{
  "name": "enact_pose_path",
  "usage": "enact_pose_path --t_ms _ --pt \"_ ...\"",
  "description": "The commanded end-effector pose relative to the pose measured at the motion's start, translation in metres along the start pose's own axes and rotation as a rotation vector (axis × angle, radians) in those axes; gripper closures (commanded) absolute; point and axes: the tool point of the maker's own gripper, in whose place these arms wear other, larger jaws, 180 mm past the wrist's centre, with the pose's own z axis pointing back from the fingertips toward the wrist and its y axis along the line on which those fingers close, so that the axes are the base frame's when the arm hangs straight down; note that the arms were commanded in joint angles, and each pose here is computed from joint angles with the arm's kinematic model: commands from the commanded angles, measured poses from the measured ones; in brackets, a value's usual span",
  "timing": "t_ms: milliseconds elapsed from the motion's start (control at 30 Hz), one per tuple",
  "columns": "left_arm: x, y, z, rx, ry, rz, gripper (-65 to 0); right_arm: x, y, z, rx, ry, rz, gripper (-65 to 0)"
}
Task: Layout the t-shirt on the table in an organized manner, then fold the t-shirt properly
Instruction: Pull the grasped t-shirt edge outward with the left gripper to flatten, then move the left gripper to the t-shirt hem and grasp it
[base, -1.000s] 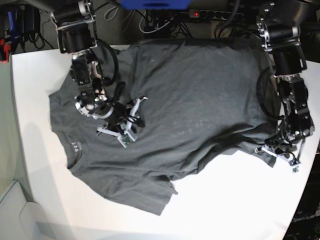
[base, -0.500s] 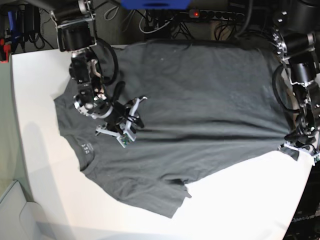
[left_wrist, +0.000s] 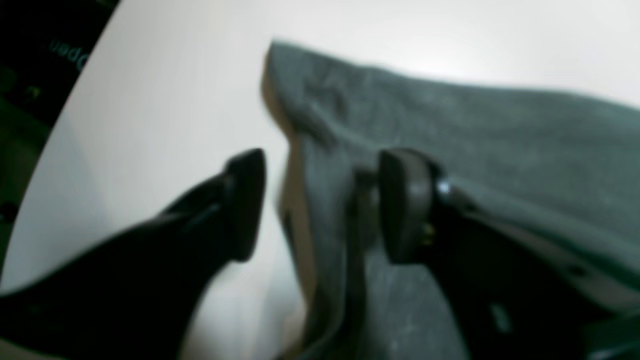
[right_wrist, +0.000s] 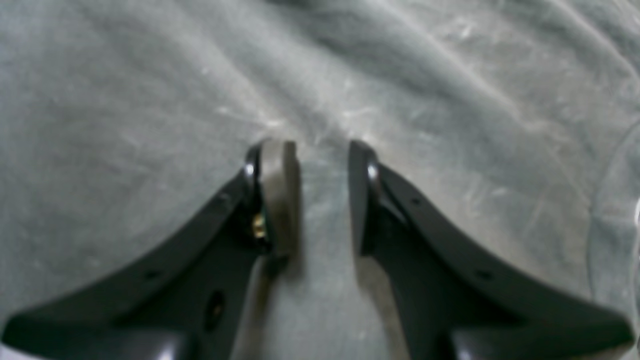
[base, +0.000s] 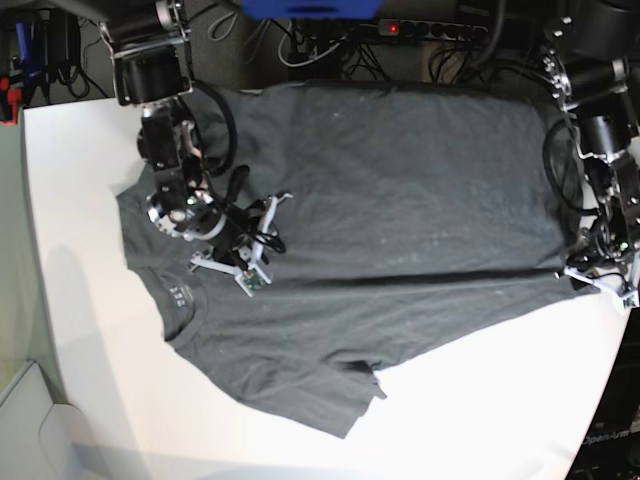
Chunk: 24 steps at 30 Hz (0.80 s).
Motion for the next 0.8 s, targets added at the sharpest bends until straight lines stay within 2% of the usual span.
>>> enact_pose_path --t_ms 0,100,233,400,600,767 --pt "0.029 0.008 0.01 0.011 -0.076 -0.008 -43.9 0.02 -0.006 0.002 -0.007 -0.058 0.007 -19.7" --pt "0.027 0.002 0.026 -0.002 -0.085 -0.045 -50.6 0.021 -0.006 0.002 -0.006 -0.059 0.008 -19.7" --pt "0.011 -0.028 0.051 -0.103 -0.053 -0.019 -50.8 0.02 -0.006 0.002 -0.005 -0.055 0.009 -19.7" --pt "-0.003 -0.085 0.08 -0.251 -0.025 0.035 -50.8 0.019 -0.004 0.001 -0.001 -0.053 0.006 -19.7" --pt "-0.051 -0.097 0.05 -0.203 0.057 0.048 -50.8 0.017 -0.009 -0.005 0.001 -0.037 -0.001 -19.7" --pt "-0.062 -0.088 0.021 -0.135 0.058 0.02 -50.8 0.008 -0.018 -0.015 0.007 0.008 -0.021 -19.7"
